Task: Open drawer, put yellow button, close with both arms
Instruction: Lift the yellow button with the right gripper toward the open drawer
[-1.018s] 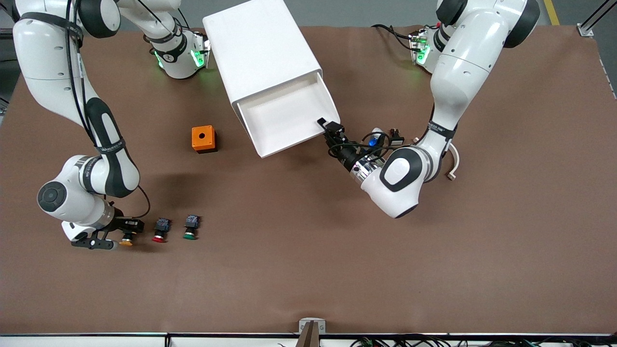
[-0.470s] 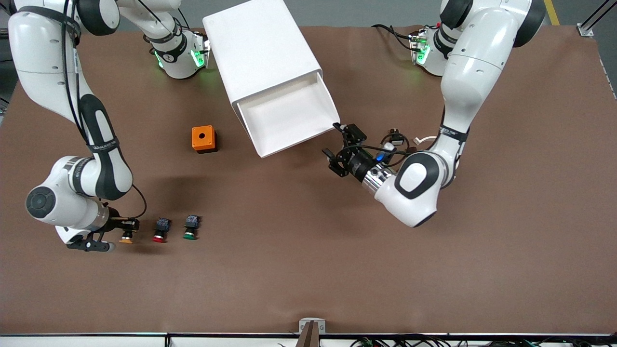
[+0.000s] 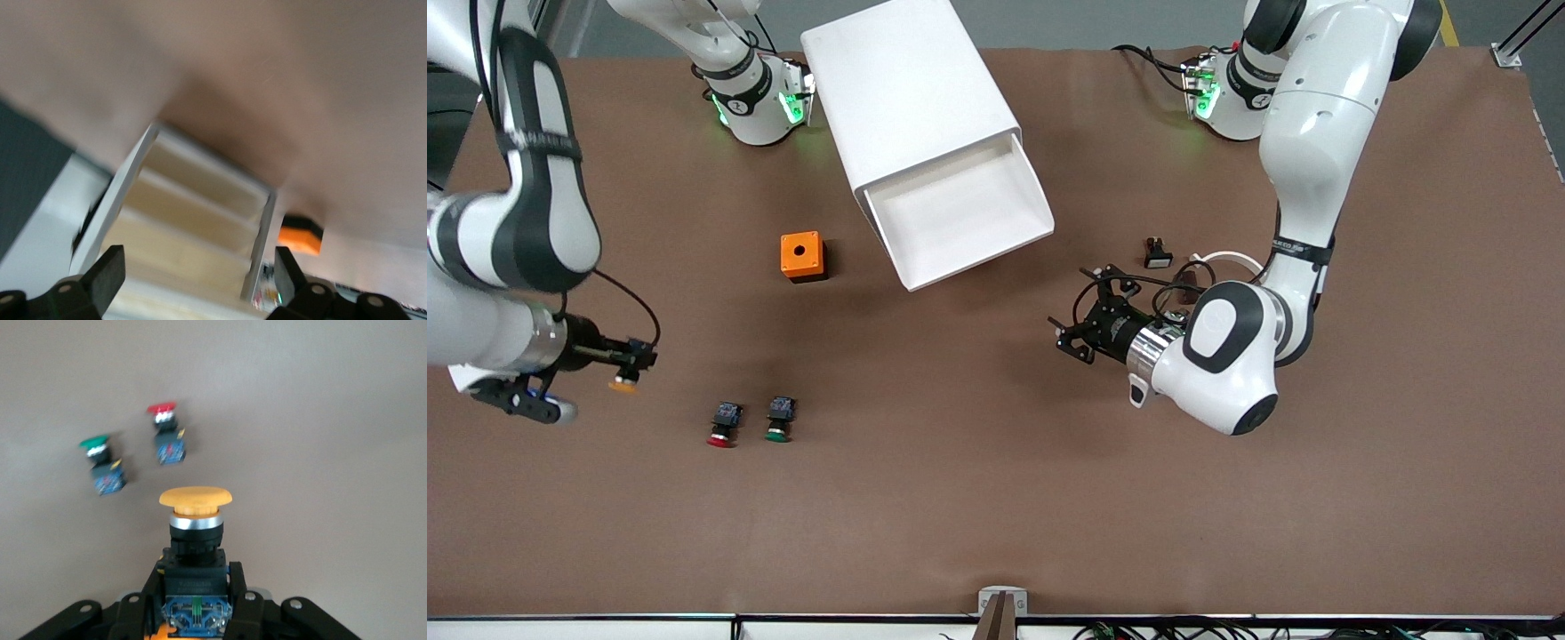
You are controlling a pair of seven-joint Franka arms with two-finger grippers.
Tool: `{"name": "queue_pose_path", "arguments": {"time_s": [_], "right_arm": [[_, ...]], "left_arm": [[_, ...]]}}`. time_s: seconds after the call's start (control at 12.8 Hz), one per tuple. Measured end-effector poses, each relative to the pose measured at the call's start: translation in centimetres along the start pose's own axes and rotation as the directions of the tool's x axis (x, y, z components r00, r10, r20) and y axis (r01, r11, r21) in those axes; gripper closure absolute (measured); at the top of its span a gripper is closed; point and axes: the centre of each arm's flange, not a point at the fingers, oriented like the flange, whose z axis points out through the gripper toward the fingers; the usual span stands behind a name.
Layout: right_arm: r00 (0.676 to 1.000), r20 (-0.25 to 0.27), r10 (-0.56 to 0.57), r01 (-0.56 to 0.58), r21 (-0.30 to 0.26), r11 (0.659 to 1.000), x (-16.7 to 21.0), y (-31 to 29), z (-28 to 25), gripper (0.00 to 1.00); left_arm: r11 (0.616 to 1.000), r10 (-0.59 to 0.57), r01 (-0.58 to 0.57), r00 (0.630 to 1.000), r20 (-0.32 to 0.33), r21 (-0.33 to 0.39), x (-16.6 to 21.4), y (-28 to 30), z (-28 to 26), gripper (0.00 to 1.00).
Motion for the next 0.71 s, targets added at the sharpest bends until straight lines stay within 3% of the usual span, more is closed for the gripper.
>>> {"name": "queue_pose_path", "arguments": {"time_s": [0.16, 0.39, 0.55, 0.71], "right_arm": [[0.997, 0.007, 0.081, -0.081, -0.004, 0.997, -5.5, -3.8, -3.5, 0.59], [0.988, 0.011, 0.153, -0.153, 0.004, 0.988, -13.1, -9.9, -6.0, 0.59], [0.977, 0.007, 0.212, -0.212, 0.005, 0.977, -17.3, -13.7, -6.2, 0.59], [0.961, -0.007, 0.275, -0.275, 0.01, 0.961, -21.6, -18.1, -5.7, 0.59]], "left_arm": [[0.992, 0.107, -0.117, 0.978, -0.177, -0.049, -2.1, 0.2, -1.6, 0.02], [0.965, 0.198, -0.254, 0.879, -0.433, -0.074, -6.9, 0.4, -2.9, 0.02], [0.945, 0.241, -0.323, 0.795, -0.556, -0.052, -9.6, 0.3, -3.2, 0.02], [0.93, 0.271, -0.367, 0.724, -0.635, -0.021, -11.5, 0.2, -3.2, 0.01]]}}
